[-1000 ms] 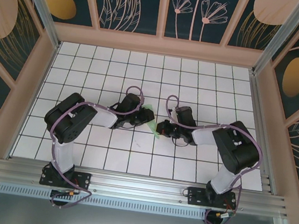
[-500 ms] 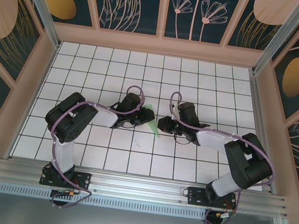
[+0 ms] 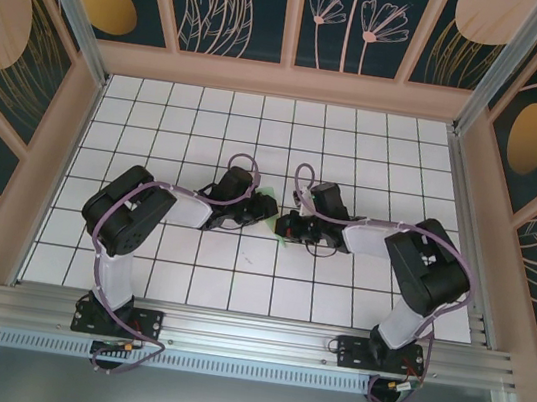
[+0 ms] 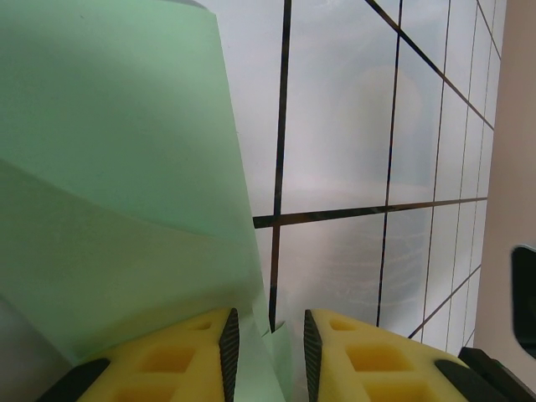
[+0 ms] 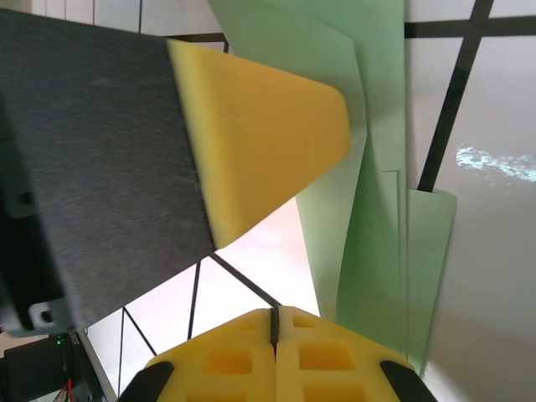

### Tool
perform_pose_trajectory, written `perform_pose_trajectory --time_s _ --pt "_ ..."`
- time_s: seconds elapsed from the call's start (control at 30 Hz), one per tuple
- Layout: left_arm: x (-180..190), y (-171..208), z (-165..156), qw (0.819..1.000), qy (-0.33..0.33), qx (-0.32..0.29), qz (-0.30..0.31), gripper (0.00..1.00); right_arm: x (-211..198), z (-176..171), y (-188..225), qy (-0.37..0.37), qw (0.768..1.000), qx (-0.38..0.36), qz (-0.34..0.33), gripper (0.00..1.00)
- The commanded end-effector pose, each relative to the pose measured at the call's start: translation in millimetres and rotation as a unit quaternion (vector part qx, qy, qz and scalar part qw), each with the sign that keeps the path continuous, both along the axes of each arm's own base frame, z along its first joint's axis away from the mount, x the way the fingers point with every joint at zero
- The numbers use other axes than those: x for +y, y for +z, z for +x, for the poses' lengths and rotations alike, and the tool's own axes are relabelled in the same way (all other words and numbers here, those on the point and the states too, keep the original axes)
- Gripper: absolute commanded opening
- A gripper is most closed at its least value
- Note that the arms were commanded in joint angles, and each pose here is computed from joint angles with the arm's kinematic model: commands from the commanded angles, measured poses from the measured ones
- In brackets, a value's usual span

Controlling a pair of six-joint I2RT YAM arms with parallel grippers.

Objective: Fold a paper plane with a square sheet of paper (pick it up from the middle)
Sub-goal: Fold the wing for the fifth time at the center of the table.

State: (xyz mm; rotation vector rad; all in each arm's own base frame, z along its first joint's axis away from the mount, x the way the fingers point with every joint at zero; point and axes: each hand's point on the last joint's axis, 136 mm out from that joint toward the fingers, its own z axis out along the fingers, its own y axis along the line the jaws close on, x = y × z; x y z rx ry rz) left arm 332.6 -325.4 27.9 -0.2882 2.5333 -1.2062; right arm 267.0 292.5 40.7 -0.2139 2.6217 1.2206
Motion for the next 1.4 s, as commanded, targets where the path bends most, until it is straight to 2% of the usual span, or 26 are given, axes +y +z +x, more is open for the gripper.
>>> perform_pose_trajectory --time_s 0.0,0.7,0.8,1.07,1.37 --pt "1 -11 -2 1.0 -0.01 0.01 0.018 0.3 6 6 4 0.004 1.0 0.0 0.012 0.04" --pt "3 -20 -3 0.999 -0.01 0.016 0.027 0.3 -40 -9 -55 -0.04 0.996 0.059 -0.052 0.02" --pt "3 -20 -3 0.999 -0.01 0.016 0.029 0.3 -38 -9 -44 -0.035 0.997 0.054 -0.035 0.03" --pt "4 -23 -3 0.999 -0.009 0.02 0.032 0.3 -11 1 27 0.012 0.999 0.005 0.047 0.04" --pt "3 -23 -2 0.999 -0.011 0.02 0.033 0.29 3 -11 6 0.043 0.998 0.036 0.023 0.05"
